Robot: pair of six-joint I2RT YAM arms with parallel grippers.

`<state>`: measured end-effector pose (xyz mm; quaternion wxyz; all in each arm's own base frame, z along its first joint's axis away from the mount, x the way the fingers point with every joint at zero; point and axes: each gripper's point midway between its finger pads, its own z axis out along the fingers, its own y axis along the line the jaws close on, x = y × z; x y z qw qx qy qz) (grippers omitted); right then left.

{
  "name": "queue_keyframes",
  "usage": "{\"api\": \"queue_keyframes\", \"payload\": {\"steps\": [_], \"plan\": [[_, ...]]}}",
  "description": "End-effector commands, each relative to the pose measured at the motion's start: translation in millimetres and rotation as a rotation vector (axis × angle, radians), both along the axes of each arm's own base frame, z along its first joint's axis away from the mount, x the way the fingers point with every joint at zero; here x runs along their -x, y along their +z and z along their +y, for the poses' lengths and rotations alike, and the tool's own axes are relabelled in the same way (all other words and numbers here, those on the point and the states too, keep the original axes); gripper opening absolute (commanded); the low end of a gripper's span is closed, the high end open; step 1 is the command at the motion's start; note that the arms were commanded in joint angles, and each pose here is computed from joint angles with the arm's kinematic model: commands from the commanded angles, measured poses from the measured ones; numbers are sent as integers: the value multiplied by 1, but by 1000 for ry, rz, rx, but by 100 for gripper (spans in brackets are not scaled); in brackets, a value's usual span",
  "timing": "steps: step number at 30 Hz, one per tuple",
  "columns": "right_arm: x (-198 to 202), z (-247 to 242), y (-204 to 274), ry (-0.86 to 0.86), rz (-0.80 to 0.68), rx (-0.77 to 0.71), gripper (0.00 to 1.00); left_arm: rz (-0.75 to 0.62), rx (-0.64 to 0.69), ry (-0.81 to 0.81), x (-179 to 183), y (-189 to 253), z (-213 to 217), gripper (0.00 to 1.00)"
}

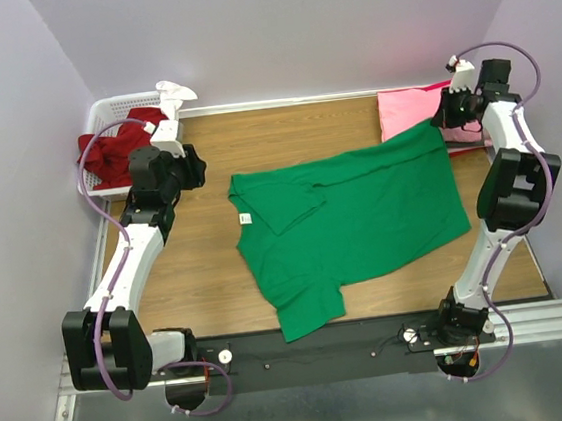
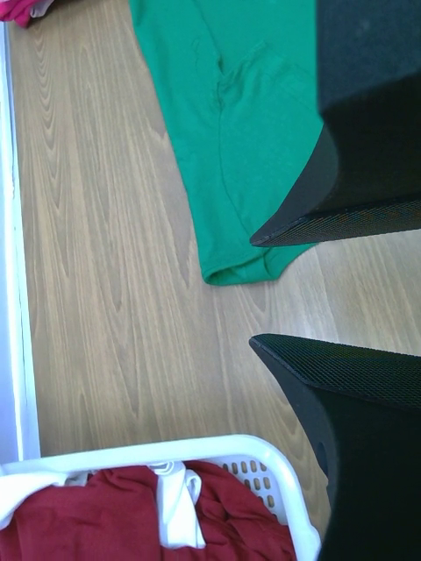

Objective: Fold and stack the t-shirts
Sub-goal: Fold the tshirt

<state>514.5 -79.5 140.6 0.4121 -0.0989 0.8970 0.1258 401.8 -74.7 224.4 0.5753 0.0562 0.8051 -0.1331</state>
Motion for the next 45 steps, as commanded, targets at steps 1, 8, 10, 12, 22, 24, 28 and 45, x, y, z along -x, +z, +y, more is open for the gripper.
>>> {"api": "queue_keyframes", "payload": {"steps": [1, 8, 10, 12, 22, 24, 28, 45], "plan": [[-22, -7, 15, -39, -46, 29, 0, -25, 10, -10, -4, 4, 5, 53], [-24, -18, 23, -89, -55, 83, 39, 10, 132, -44, -5, -10, 3, 89], [-20, -23, 31, -107, -64, 116, 52, 64, 184, -96, -4, -23, -9, 92], [-10, -29, 47, -133, -85, 167, 68, 90, 218, -124, -3, -28, -16, 92], [116, 68, 72, 220, -184, -11, 100, 155, 278, -253, 80, -6, -74, 78], [156, 116, 83, 439, -268, -162, 100, 212, 278, -333, 115, -13, -105, 78], [222, 160, 56, 636, -301, -323, 100, 307, 294, -435, 181, -17, -138, 78], [220, 141, 19, 504, -181, -217, 99, 860, -8, -431, 329, -148, -180, 58]]}}
